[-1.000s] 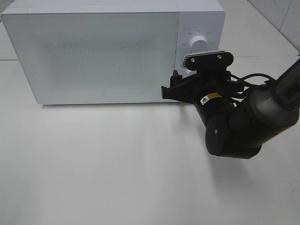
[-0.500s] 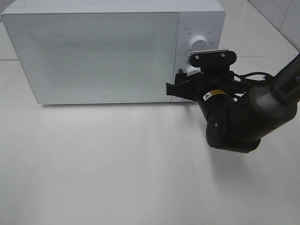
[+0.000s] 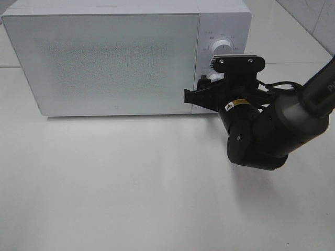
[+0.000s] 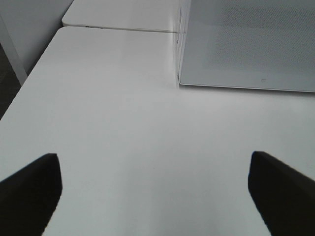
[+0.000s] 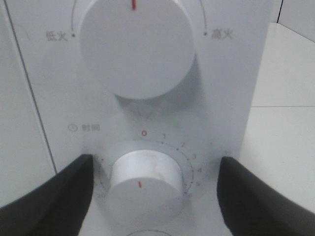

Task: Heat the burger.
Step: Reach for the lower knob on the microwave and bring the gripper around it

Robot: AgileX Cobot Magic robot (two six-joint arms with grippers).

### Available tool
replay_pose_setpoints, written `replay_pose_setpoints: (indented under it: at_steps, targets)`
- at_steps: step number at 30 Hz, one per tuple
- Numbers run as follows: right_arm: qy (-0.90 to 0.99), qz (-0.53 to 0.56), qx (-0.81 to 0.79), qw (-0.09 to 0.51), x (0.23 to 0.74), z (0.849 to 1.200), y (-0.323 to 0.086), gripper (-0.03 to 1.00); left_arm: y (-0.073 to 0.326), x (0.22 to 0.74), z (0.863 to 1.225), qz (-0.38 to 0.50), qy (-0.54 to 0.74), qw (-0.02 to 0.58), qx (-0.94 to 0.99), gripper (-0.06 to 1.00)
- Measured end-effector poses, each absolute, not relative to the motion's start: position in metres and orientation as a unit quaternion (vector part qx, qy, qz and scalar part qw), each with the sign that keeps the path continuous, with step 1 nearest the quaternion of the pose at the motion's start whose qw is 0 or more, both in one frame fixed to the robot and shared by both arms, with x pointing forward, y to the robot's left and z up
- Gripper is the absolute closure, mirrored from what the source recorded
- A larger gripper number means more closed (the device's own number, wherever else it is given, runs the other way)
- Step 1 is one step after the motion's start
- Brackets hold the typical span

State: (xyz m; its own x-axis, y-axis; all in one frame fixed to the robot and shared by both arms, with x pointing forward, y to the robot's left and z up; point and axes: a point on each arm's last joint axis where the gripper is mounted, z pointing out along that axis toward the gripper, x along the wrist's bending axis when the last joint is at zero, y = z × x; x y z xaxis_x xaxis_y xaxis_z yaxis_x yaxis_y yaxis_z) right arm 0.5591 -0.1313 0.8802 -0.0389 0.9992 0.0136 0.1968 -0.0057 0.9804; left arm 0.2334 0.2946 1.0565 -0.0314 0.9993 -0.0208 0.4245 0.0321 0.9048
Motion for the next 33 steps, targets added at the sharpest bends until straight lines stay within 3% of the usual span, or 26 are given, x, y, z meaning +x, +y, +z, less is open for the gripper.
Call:
replay_pose_setpoints:
  at_steps: [1,3,6,7,8,21,28,33]
  targets:
    - [0.554,0.46,0.539,0.436,0.5591,0.8802,-0.1313,0.3,0.2946,0.2334,1.0565,0.379,0.61,0.379,0.583,-0.03]
    - [0.554,0.461,0.54,0.435,0.5591,0.8801,-0.1312,0.41,0.2946,0.2334,1.0565,0.379,0.61,0.379,0.583,-0.03]
    - [0.554,0.461,0.54,0.434,0.5592,0.8801,-0.131,0.46,0.2946,0.2334,1.0565,0.379,0.61,0.379,0.583,-0.03]
    - [0.558,0.462,0.54,0.428,0.5595,0.8799,-0.1276,0.55,0.2946,0.2334,1.0565,0.379,0.61,0.379,0.583,-0.03]
    - [0.559,0.461,0.543,0.425,0.5597,0.8797,-0.1264,0.56,0.2946,0.2334,1.0565,0.379,0.61,0.379,0.583,-0.03]
    - [0.54,0.474,0.561,0.411,0.5606,0.8806,-0.1255,0.56,0.2946,0.2334,1.0565,0.379,0.61,0.379,0.583,-0.03]
    - [0.457,0.539,0.624,0.334,0.5597,0.8806,-0.1251,0.56,0.2946,0.2334,1.0565,0.379,0.61,0.379,0.583,-0.03]
    - [0.363,0.584,0.683,0.247,0.559,0.8796,-0.1255,0.56,0.2946,0.2332,1.0565,0.379,0.61,0.38,0.583,-0.03]
